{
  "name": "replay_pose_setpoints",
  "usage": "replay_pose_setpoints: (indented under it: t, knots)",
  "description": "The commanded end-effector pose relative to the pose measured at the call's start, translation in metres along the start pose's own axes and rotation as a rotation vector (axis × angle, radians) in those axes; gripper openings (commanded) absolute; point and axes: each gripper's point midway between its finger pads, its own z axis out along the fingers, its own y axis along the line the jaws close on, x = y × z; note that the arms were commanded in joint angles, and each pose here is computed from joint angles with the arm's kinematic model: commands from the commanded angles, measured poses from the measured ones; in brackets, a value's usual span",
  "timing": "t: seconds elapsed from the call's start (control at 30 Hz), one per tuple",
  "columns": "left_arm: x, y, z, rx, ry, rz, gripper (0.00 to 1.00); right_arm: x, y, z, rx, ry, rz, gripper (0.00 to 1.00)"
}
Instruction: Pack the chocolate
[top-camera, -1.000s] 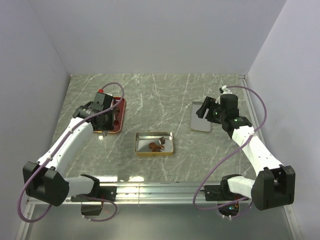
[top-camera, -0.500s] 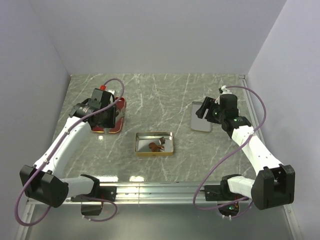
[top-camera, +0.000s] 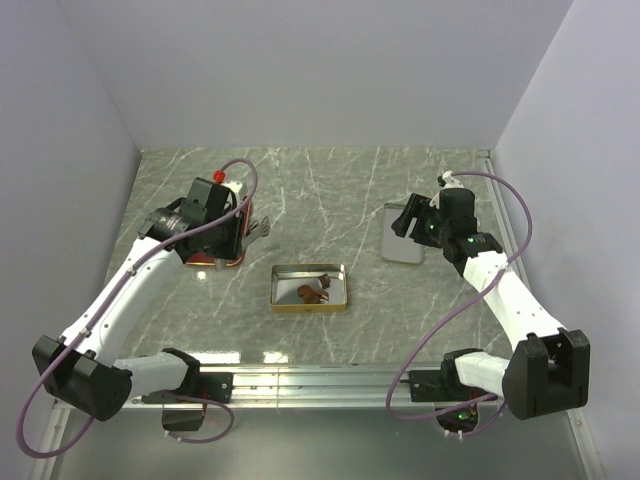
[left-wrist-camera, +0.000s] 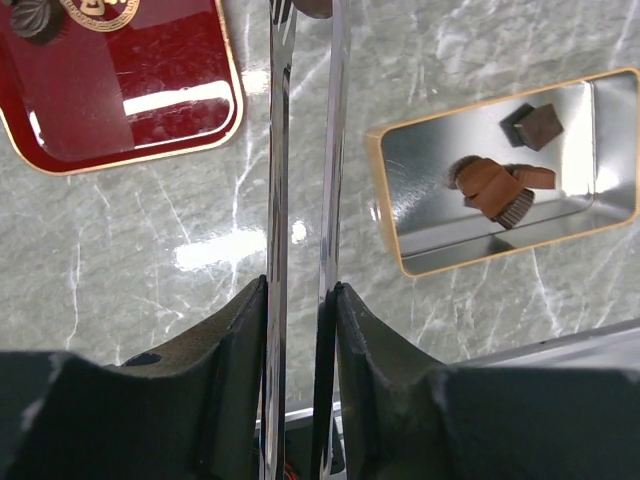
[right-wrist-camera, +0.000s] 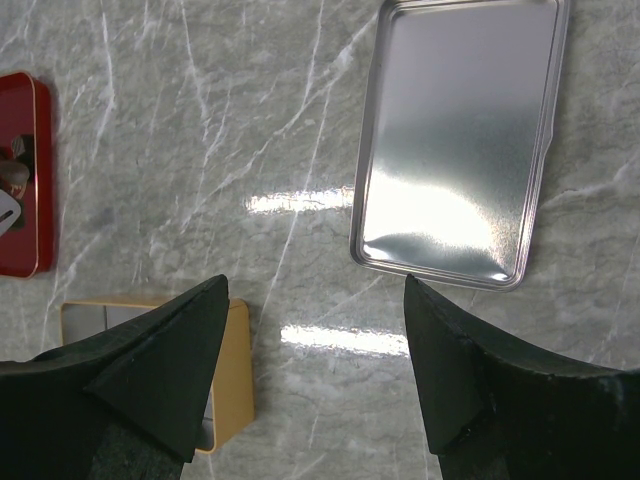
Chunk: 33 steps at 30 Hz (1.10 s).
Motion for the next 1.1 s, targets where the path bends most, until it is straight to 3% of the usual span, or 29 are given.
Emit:
replay_pose_setpoints:
  t: [0.0, 0.6, 1.07]
  knots:
    - [-0.017, -0.015, -0.021, 0.067, -0.080, 0.023, 0.36, -0.009, 0.007, 0.000, -0.018, -0.025, -0.007, 0.78]
    - [-0.001, -0.064, -0.041, 0.229, -0.090, 0.117, 0.36, -0.007, 0.006, 0.001, -0.016, -0.026, -0.007, 0.78]
    - [0.035, -0.094, -0.055, 0.405, -0.017, 0.199, 0.36, -0.004, 0.005, 0.003, -0.015, -0.020, -0.005, 0.78]
